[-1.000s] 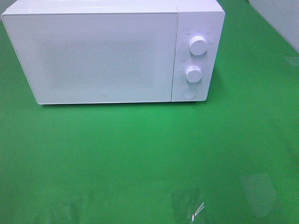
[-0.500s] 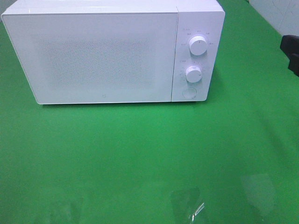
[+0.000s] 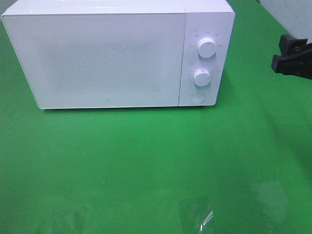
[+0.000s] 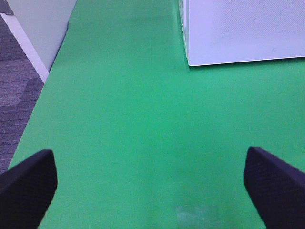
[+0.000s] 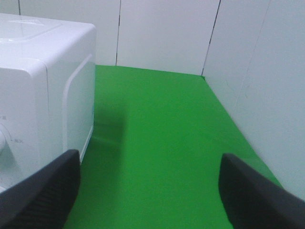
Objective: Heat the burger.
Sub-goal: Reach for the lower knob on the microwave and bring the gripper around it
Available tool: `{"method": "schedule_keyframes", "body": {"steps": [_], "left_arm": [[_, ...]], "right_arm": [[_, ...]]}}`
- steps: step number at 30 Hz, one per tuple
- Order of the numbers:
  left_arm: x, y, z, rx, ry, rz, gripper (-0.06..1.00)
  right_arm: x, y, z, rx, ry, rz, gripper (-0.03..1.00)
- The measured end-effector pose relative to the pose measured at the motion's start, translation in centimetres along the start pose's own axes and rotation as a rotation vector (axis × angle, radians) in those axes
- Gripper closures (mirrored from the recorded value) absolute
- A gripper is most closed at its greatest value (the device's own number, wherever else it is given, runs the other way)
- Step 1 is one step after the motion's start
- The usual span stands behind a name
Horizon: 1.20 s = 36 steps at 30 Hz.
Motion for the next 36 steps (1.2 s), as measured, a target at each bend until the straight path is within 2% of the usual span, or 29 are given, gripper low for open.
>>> {"method": "schedule_keyframes", "body": {"steps": [3, 6, 7, 8, 9, 10, 11, 14, 24, 36], "left_arm": [[0.0, 0.0, 0.0, 0.000, 0.000, 0.000, -0.04], [0.0, 0.0, 0.0, 0.000, 0.000, 0.000, -0.04], [0.0, 0.0, 0.0, 0.000, 0.000, 0.000, -0.04], [0.0, 0.0, 0.0, 0.000, 0.000, 0.000, -0.04], [0.0, 0.0, 0.0, 0.000, 0.000, 0.000, -0.04], [0.0, 0.0, 0.0, 0.000, 0.000, 0.000, -0.04], [0.0, 0.0, 0.0, 0.000, 0.000, 0.000, -0.04], [0.0, 0.0, 0.0, 0.000, 0.000, 0.000, -0.04], [0.0, 0.0, 0.0, 0.000, 0.000, 0.000, -0.04], [0.0, 0.0, 0.0, 0.000, 0.000, 0.000, -0.04]], "right_arm": [[-0.8, 0.0, 0.7, -0.028, 0.017, 0.013, 0.20], [-1.3, 0.0, 1.7, -0.018, 0.015, 0.013, 0.20], [-1.6, -0.1, 2.9, 0.004, 0.004, 0.009, 0.20], [-1.6, -0.1, 2.9, 0.004, 0.004, 0.009, 0.20], [-1.9, -0.3, 4.0, 0.032, -0.007, 0.004, 0.20], [-1.9, -0.3, 4.0, 0.032, -0.007, 0.004, 0.20], [-2.2, -0.6, 5.3, 0.061, -0.015, 0.000, 0.20], [-2.8, -1.1, 6.6, 0.078, -0.020, 0.006, 0.20], [-5.1, -1.7, 9.5, 0.087, 0.012, 0.062, 0.20], [-6.3, 0.7, 13.2, 0.123, 0.046, 0.065, 0.20]]}}
Point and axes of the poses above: a point on each arm's last joint axis where the gripper is mounted, y pointing out along that axis toward the gripper, z along the wrist's bending axis when the last joint is at zero, x = y × z, the point moved 7 cm from there along y, pointing out along that axis toward the gripper, and after that the axes turned 2 degrees about y, right-handed, at the moved point
